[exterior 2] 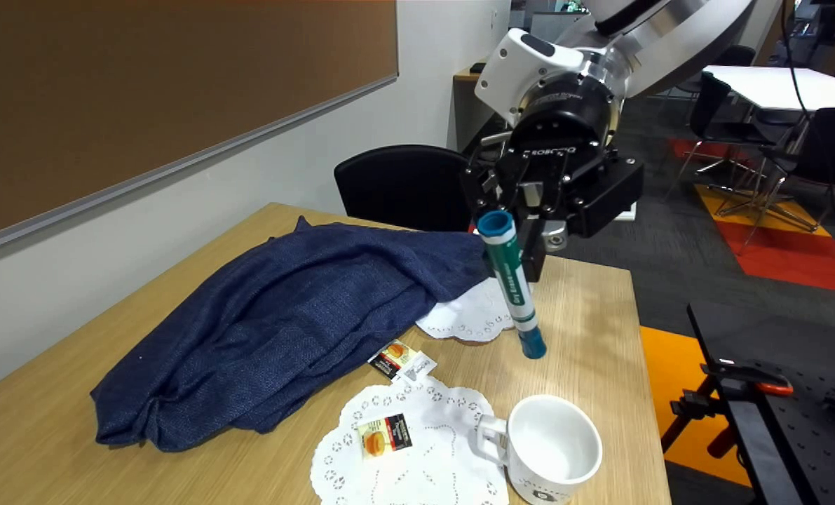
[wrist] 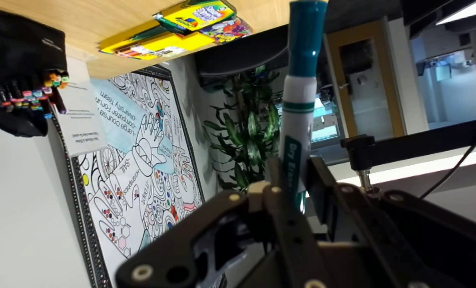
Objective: Move the cup away from the table mat then put the marker inside the cup
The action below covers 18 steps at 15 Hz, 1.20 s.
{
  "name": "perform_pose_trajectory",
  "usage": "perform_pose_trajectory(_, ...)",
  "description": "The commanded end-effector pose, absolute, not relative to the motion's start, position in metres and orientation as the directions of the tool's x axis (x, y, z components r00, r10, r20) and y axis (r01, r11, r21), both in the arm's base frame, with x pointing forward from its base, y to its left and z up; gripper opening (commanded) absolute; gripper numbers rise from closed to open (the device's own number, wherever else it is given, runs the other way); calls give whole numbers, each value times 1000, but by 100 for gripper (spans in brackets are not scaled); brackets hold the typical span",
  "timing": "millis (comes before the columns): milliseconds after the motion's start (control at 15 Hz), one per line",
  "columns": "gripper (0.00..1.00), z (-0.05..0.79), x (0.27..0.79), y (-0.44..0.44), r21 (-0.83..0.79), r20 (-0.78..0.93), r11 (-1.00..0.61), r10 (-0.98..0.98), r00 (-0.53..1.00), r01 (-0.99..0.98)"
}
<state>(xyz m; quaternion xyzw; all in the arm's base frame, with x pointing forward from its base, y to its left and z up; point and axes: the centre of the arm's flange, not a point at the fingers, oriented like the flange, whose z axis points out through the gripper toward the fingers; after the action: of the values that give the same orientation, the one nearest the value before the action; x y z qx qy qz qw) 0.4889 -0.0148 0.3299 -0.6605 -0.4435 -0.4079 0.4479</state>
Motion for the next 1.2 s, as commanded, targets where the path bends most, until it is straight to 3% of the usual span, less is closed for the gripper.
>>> perform_pose_trajectory(0, 5, 319, 479, -36, -250, 932, -181, 221, 287, 951)
perform_pose_trajectory(267, 5, 298, 465, -57, -306, 909, -217, 221, 352, 927)
perform_pose_trajectory(333, 20, 302, 473, -48, -290, 910, -225, 236, 341, 930)
perform_pose_trajectory(600, 20, 293, 468, -56, -310, 903, -241, 227, 364, 920)
perform_pose_trajectory(667, 5, 293, 468, -56, -310, 903, -240, 227, 364, 920)
perform_pose_trajectory(1133, 5, 271, 465, -65, -178, 968, -70, 164, 188, 981)
